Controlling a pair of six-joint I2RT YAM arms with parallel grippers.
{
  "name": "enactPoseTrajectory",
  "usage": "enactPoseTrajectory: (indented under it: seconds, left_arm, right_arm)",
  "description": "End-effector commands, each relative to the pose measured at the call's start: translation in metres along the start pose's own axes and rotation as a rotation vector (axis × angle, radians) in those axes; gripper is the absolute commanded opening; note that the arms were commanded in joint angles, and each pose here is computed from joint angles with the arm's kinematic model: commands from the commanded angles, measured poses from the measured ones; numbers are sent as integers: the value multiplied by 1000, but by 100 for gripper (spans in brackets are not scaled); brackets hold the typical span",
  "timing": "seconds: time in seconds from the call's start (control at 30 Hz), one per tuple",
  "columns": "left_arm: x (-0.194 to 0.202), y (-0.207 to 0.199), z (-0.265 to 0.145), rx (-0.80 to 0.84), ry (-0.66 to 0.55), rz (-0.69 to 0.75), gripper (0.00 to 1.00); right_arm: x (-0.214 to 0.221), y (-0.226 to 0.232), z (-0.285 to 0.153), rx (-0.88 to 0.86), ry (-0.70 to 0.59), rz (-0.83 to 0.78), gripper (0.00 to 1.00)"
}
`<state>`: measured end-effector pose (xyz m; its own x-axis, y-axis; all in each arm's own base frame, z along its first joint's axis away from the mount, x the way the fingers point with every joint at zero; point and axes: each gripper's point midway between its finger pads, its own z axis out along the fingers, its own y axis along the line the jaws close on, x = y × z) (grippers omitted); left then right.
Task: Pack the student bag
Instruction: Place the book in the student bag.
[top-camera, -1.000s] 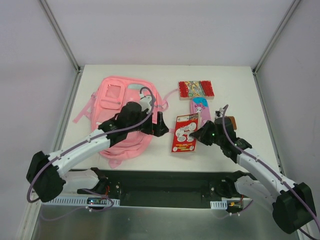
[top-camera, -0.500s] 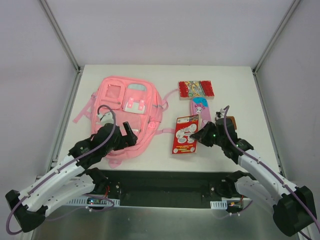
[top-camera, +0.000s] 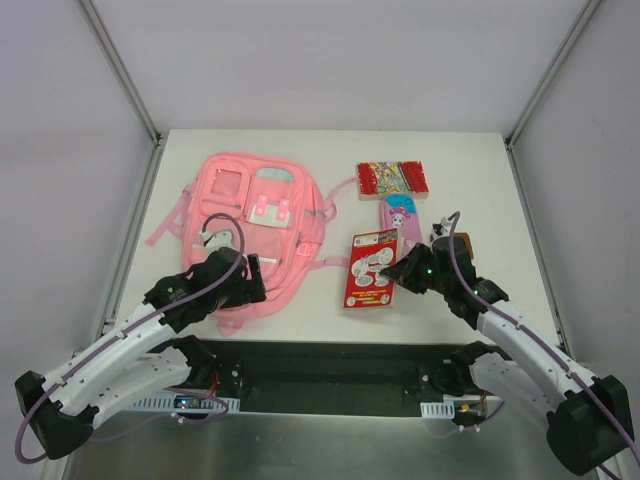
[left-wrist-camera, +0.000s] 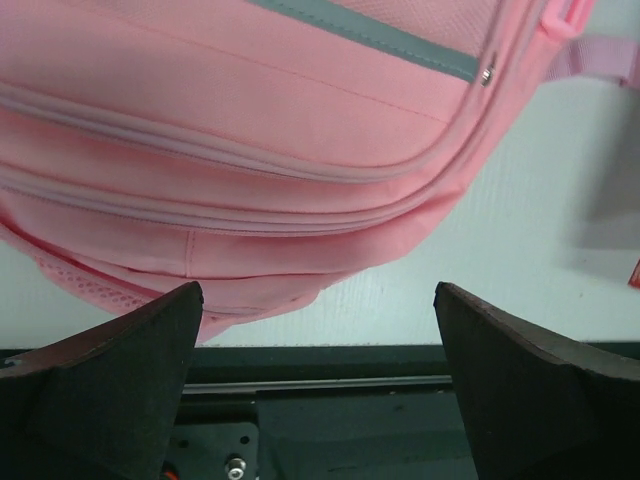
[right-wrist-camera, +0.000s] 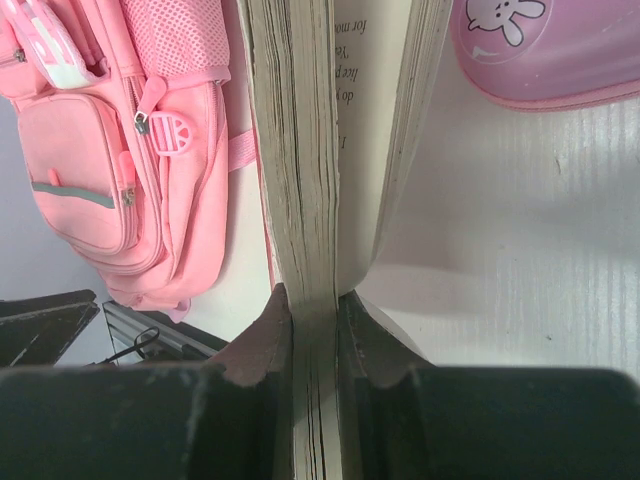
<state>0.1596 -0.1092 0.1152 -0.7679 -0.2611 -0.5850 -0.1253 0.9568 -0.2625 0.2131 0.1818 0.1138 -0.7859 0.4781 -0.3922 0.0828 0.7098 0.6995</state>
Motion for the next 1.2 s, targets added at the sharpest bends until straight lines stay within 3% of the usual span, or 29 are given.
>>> enactPoseTrajectory:
  seconds: [0.0, 0.13, 0.23, 0.3, 0.4, 0.57, 0.97, 1.13, 1.17]
  left_arm:
    - [-24, -25, -16, 118, 4, 348, 99]
    - [-22, -56, -28, 292, 93, 620, 99]
    - [-34, -56, -32, 283, 71, 728, 99]
    - [-19, -58, -40, 385, 140, 869, 99]
    - [-31, -42, -36, 297, 139, 925, 95]
    - [-24, -7, -15, 174, 198, 1101, 99]
    - [-1, 11, 2, 174, 210, 1124, 97]
    - [-5, -1, 12, 172, 251, 1123, 80]
    - [-12, 0, 14, 130, 237, 1118, 71]
  right_arm:
    - [-13, 27, -6, -90, -29, 2, 1]
    - [-14, 31, -3, -100, -18, -1, 1]
    - [-14, 34, -4, -107, -11, -3, 1]
    - [-14, 35, -5, -112, -14, -5, 1]
    - [-14, 33, -5, -107, -18, -3, 1]
    - [-11, 30, -3, -100, -5, -1, 1]
    - [-9, 33, 4, -108, 21, -3, 1]
    - [-11, 36, 5, -121, 19, 2, 1]
    - [-11, 37, 5, -122, 20, 0, 1]
